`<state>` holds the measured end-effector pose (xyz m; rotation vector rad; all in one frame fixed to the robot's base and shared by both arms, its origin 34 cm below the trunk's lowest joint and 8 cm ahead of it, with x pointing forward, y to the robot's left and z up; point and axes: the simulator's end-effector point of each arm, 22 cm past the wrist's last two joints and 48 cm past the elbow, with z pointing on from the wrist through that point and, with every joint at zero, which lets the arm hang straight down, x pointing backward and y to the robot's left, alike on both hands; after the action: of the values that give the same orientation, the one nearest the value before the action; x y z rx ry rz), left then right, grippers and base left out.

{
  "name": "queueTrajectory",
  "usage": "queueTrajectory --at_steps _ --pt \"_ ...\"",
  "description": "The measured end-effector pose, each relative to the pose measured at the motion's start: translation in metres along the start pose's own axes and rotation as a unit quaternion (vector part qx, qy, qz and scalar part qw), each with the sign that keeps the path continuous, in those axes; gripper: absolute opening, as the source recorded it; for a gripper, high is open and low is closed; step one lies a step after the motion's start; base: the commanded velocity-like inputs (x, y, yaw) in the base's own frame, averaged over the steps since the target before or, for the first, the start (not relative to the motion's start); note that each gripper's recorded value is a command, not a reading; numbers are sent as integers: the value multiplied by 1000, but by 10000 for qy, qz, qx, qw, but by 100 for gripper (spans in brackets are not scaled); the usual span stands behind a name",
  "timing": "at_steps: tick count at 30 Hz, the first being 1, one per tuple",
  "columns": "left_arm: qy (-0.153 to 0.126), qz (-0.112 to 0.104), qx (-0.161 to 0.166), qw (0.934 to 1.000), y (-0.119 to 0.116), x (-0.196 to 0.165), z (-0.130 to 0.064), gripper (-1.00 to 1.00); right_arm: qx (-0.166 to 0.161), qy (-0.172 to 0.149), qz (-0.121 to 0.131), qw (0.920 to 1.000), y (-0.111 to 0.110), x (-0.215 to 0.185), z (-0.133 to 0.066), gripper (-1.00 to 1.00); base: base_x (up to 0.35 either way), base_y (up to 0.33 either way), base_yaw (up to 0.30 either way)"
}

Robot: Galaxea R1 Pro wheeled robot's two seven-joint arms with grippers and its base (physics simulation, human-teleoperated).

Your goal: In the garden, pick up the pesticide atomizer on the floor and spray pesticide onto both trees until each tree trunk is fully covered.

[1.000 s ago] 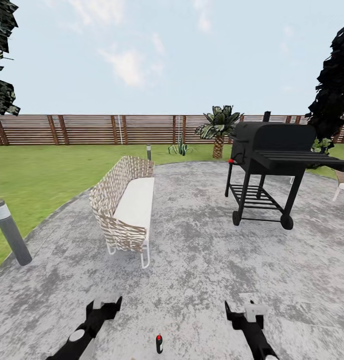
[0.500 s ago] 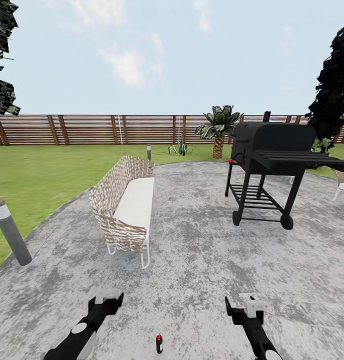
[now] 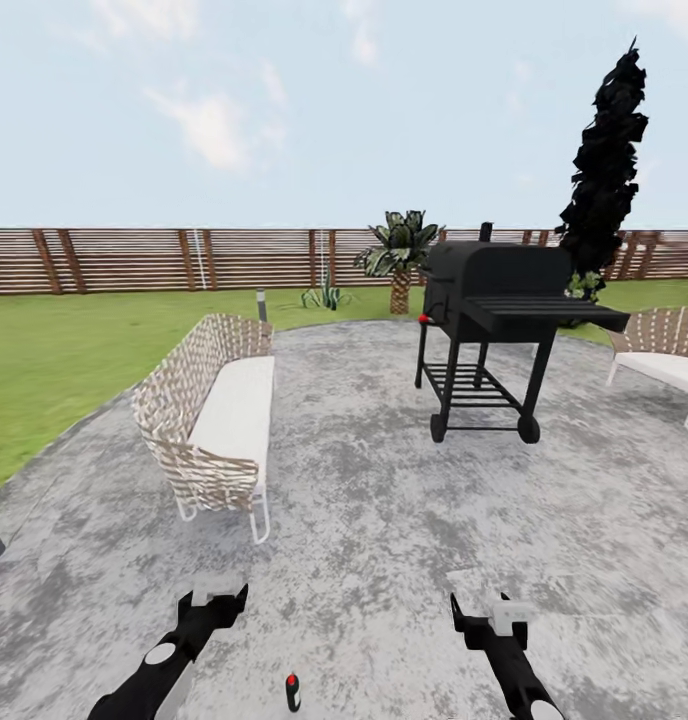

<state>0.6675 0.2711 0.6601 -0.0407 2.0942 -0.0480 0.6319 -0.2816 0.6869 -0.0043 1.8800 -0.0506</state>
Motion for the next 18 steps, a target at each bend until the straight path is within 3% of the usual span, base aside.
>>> queueTrajectory --at_steps 10,18 --pt "80 -2 -13 10000 1 18 7 100 1 60 8 10000 1 18 3 100 0 0 -194" --pt "159 -5 -25 9999 3 37 15 100 5 113 10 9999 1 37 7 100 0 0 -71"
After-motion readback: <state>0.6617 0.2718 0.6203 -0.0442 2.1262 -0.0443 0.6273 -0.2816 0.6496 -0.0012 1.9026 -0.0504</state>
